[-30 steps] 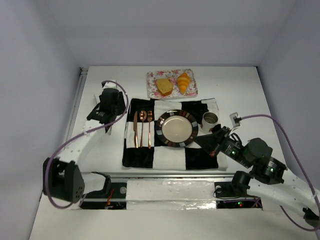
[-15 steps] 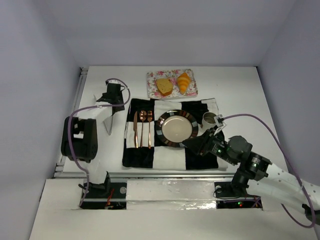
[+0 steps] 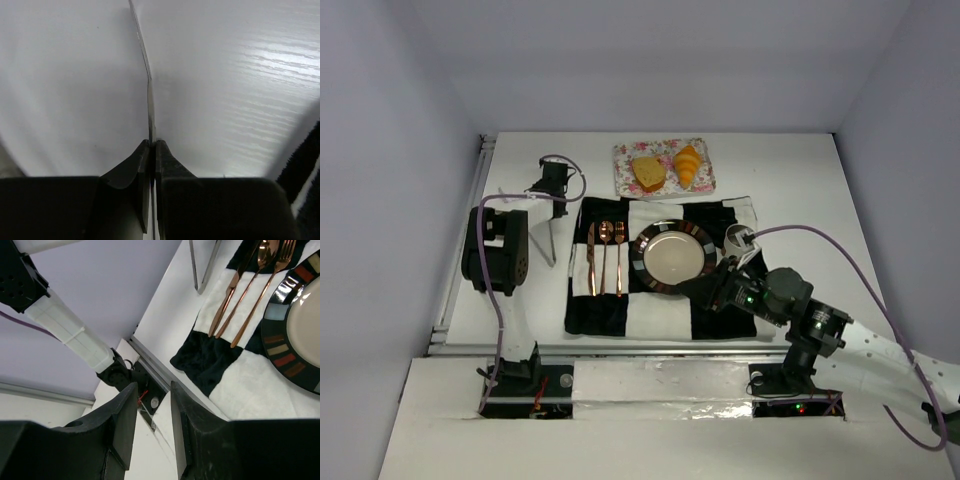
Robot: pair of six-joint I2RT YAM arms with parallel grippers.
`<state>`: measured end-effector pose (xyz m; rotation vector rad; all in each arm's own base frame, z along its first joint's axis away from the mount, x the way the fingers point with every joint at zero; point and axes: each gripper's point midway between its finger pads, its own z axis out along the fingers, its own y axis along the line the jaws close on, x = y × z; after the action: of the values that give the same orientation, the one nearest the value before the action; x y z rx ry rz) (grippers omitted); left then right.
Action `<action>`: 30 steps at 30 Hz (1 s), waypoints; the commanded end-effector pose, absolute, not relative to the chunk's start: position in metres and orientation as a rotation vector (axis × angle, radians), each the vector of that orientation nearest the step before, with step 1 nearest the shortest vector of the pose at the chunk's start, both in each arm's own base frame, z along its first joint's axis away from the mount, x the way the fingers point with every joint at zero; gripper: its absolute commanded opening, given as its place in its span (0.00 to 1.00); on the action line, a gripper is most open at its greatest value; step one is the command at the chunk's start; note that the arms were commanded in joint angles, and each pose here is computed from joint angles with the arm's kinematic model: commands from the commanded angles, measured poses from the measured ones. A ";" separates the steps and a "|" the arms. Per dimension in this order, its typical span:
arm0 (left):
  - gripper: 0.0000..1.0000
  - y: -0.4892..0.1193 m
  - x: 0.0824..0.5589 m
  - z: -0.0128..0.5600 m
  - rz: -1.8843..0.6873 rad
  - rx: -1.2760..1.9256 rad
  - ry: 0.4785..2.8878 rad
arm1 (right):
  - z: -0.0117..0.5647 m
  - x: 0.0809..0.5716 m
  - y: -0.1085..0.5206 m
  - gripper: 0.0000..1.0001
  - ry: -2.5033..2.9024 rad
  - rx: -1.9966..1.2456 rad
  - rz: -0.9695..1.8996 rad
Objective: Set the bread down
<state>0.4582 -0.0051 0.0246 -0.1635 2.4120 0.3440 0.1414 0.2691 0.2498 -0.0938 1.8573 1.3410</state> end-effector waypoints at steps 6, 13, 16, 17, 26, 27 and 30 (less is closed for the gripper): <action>0.00 0.000 0.477 0.085 0.314 -0.268 2.270 | 0.259 0.149 0.288 0.42 1.840 -0.118 1.365; 0.00 -0.042 0.459 0.215 -0.047 -0.320 1.964 | 0.269 0.153 0.337 0.25 1.815 -0.206 1.508; 0.00 -0.061 0.431 0.263 -0.246 -0.308 1.840 | 0.270 0.161 0.354 0.09 1.808 -0.210 1.530; 0.00 -0.069 0.422 0.274 -0.338 -0.326 1.798 | 0.283 0.164 0.361 0.03 1.781 -0.226 1.536; 0.00 -0.148 0.299 0.348 -1.041 -0.088 1.541 | 0.336 0.191 0.381 1.00 1.569 -0.184 1.558; 0.00 -0.158 0.277 0.370 -1.156 -0.039 1.466 | 0.341 0.192 0.383 1.00 1.555 -0.183 1.562; 0.00 -0.170 0.246 0.384 -1.311 0.055 1.358 | 0.333 0.194 0.394 1.00 1.583 -0.216 1.560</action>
<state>0.2940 -0.1436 0.3292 -0.1321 1.5570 -1.0336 0.1881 0.3864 0.2965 -0.2040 1.7220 1.5202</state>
